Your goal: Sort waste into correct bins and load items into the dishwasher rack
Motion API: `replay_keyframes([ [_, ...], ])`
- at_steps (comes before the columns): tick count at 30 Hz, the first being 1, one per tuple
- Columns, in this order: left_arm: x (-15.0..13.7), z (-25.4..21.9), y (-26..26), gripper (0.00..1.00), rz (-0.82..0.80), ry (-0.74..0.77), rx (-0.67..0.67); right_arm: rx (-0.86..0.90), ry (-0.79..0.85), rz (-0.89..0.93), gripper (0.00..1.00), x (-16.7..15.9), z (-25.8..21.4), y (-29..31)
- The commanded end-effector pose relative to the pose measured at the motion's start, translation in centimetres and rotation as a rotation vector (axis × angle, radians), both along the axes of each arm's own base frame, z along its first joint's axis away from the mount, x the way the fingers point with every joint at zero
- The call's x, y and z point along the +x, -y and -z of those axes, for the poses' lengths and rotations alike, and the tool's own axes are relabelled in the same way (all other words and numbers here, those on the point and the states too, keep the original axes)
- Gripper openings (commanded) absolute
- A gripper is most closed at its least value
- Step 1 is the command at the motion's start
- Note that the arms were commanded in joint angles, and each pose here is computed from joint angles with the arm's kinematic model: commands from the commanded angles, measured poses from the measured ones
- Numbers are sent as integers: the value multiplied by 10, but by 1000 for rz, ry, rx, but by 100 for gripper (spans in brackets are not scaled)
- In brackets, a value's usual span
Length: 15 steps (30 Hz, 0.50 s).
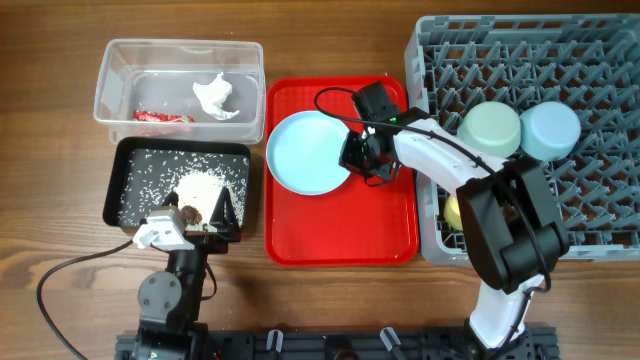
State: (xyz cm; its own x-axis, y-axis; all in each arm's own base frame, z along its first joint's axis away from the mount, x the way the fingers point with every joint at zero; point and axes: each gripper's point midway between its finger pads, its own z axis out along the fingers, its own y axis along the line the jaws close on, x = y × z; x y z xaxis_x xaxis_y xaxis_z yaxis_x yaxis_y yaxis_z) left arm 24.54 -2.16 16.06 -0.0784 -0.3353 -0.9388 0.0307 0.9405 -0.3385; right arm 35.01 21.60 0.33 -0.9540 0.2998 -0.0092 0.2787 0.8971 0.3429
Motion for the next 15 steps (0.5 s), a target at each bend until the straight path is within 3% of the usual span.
replay_keyframes([
  [1,0,1,0,100,3,3,15,-49,142,-100,4,10,-31,7],
  [6,0,1,0,100,3,3,15,-204,551,-216,4,33,-149,39],
  [8,0,1,0,100,3,3,15,-343,670,-137,4,35,-191,72],
  [10,0,1,0,100,3,3,15,-605,796,53,4,29,-246,135],
  [15,0,1,0,100,3,3,15,-997,808,211,4,16,-289,219],
])
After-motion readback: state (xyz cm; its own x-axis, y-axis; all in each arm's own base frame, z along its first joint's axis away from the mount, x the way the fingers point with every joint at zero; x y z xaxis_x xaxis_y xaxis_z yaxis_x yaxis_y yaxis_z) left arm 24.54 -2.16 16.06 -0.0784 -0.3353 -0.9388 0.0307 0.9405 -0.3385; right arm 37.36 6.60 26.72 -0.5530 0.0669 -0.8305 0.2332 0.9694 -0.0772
